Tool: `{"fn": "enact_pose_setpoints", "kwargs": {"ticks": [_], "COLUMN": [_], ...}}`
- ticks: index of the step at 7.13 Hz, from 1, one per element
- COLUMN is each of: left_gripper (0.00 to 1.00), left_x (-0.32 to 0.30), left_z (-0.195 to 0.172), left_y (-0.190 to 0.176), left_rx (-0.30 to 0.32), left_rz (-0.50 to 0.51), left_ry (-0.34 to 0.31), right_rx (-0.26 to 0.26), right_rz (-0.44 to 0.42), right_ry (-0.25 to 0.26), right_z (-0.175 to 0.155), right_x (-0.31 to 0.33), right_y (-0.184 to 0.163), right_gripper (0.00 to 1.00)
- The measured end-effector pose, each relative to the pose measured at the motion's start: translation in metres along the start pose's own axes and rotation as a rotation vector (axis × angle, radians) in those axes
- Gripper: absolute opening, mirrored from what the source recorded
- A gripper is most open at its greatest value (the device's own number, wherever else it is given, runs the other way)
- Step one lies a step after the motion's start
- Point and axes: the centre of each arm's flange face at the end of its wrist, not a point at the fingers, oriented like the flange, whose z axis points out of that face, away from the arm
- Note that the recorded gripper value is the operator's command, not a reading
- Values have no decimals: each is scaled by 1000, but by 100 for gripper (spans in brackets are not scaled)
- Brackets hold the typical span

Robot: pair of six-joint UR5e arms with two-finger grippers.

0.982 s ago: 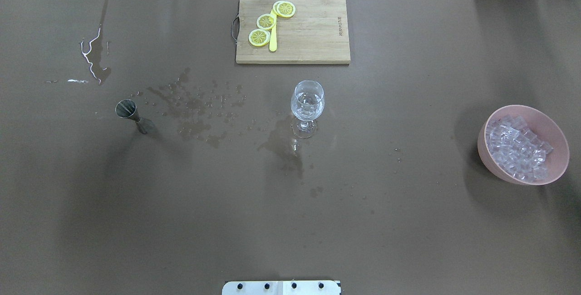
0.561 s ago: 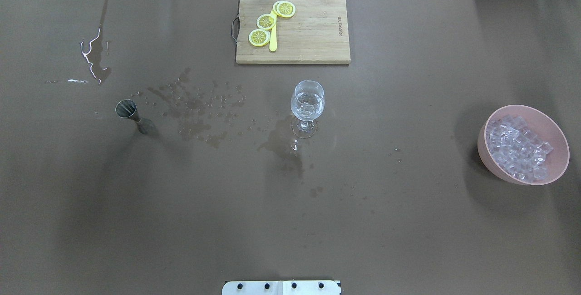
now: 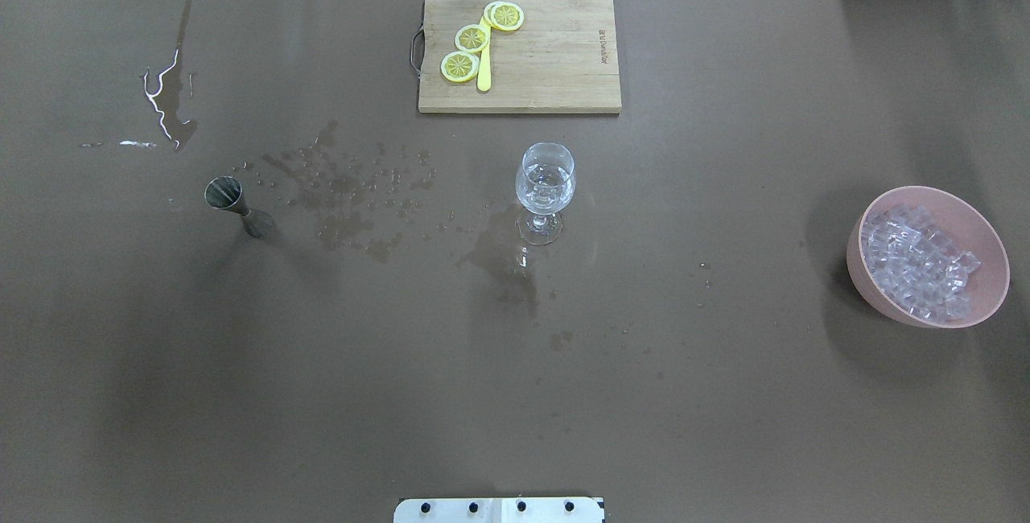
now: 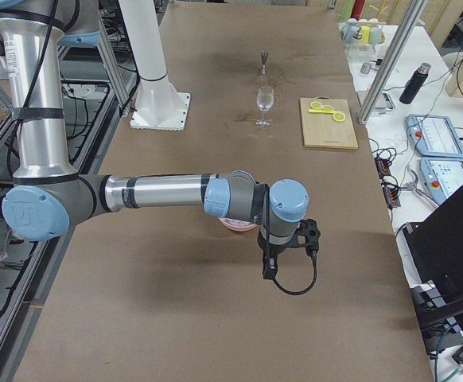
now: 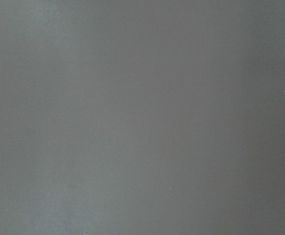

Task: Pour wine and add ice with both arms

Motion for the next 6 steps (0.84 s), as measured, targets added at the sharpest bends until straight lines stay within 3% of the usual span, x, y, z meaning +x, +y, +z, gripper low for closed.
{"fn": "enact_pose_setpoints", "kwargs": {"ticks": [6], "left_gripper": [98], "left_x": [-1], "left_z": [0], "left_y": [1], "left_rx": [0], "left_rz": [-2], "left_ry": [2], "right_rx": [6], "right_rz": [-2], "right_ry": [1], "right_z": [-3], "right_x": [-1], "right_y": [0], "right_gripper": [100]}}
